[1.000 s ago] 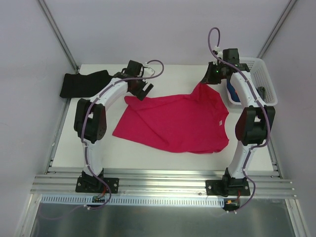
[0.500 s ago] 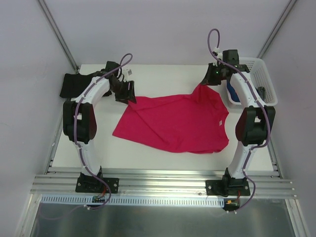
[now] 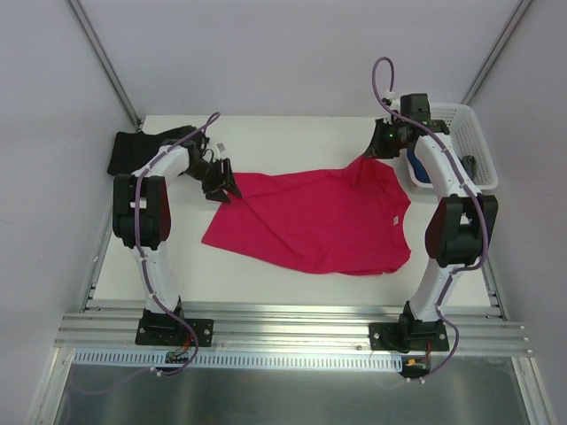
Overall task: Fold and stack the t-shirts
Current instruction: Flatten the tshirt out
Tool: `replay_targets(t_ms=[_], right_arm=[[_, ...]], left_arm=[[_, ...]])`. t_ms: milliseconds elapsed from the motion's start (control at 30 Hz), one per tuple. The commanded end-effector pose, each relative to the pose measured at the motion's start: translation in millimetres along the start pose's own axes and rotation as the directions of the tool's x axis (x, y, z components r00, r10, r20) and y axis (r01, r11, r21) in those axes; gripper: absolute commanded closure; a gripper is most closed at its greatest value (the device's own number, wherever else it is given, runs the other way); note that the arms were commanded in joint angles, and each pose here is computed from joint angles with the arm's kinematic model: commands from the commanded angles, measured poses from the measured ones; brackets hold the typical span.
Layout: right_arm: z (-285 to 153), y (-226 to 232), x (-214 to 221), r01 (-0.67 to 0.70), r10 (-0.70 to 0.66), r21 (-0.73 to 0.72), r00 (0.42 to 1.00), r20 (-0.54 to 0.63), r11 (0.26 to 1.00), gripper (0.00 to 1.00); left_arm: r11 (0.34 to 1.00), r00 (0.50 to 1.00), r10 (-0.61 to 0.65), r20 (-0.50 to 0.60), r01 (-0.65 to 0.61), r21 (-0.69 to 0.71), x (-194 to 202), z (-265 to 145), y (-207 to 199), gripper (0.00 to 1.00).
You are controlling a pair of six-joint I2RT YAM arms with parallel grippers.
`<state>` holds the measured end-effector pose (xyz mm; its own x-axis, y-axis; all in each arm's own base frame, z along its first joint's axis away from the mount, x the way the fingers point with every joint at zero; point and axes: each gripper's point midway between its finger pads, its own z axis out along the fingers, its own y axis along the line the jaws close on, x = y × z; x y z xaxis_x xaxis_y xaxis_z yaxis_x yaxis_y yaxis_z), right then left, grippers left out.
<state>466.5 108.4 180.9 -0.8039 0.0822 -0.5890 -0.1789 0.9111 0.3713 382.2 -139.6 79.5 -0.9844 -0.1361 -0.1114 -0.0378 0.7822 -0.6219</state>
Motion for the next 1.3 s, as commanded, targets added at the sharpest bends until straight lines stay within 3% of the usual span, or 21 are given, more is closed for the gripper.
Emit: replay_targets(t_ms=[0,200,800,1267], right_arm=[[-27,6,-11,0.045,-0.046,0.016,0.997,0.058,0.999,1.00],[-33,3,-9,0.063,-0.065,0.043,0.997,0.050,0.997,1.00],[-25,3,-12,0.085,-0.088,0.070,0.995,0.047,0.994,1.00],[-23,1,-11,0.079,-0.082,0.071,0.996,0.047,0.994,0.99]], left_arm=[[1.000,1.000,-0.021,0.022,0.021,0.023,-20,-1,4,0.51],[1.000,0.999,-0.015,0.036,0.015,0.014,-44,9,18,0.51],[0.999,0.998,0.017,0.059,-0.014,-0.053,-63,17,40,0.61],[0.997,0.999,0.048,0.024,-0.046,-0.054,-55,33,29,0.63]])
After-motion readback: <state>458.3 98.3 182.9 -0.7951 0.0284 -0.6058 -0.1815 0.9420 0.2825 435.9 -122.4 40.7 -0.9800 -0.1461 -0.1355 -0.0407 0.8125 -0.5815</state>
